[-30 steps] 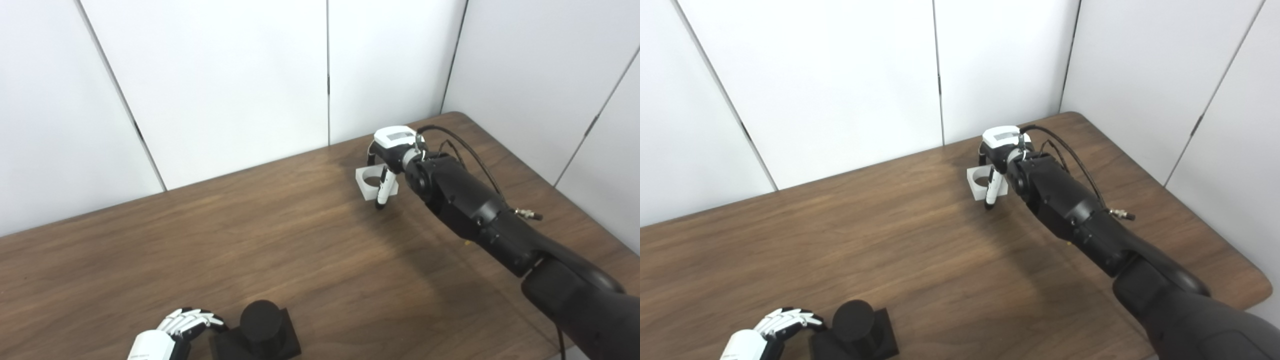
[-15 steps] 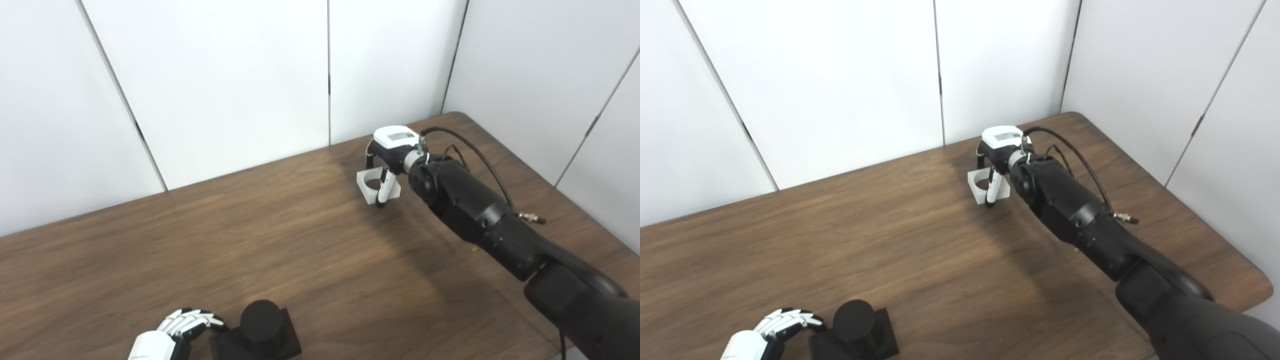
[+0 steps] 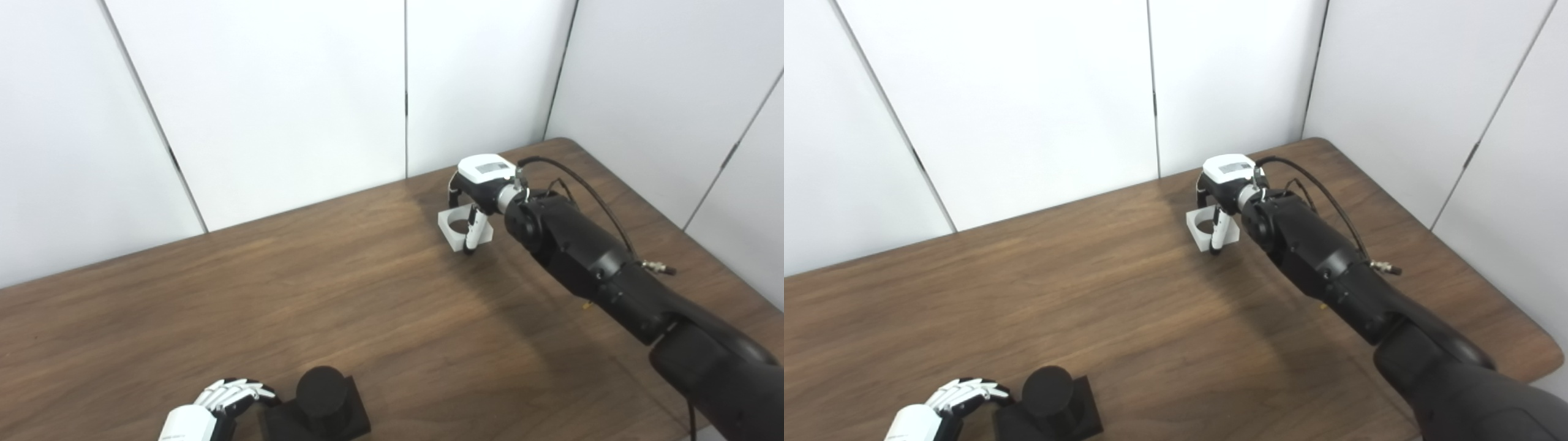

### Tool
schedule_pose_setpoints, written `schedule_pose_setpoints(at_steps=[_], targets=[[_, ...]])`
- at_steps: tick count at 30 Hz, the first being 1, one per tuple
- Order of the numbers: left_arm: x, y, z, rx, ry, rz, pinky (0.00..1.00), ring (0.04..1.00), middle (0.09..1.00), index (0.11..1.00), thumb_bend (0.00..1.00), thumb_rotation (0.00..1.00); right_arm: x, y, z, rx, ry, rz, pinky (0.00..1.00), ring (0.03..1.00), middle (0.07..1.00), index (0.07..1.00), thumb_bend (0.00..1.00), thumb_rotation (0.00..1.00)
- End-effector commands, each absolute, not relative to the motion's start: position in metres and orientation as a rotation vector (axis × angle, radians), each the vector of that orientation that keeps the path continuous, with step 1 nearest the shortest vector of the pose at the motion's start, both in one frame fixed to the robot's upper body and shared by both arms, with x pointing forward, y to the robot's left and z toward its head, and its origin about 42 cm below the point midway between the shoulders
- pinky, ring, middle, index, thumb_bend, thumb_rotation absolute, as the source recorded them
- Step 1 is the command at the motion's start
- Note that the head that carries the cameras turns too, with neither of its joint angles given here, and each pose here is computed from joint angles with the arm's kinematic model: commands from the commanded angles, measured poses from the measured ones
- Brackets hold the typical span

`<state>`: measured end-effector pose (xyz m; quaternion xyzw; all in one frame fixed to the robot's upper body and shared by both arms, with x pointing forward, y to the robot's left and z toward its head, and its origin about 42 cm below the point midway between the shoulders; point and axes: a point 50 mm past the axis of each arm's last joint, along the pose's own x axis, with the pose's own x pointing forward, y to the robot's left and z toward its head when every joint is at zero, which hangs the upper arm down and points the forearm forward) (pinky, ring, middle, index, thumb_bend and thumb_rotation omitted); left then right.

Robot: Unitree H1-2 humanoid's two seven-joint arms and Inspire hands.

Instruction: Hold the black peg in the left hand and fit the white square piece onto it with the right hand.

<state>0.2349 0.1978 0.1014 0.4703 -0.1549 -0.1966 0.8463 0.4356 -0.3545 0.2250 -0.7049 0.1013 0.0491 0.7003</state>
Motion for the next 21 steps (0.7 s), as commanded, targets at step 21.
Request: schedule_pose_setpoints(at_steps=[21], targets=[[0.226,0.176,0.110,1.074,-0.234,-0.453,0.85,0.771,0.720,0.483,0.52,0.05,0.345,-0.269,0.353,-1.702,-0.188,0.404,0.83,0.869,0.773,0.487,0.52,0.13]])
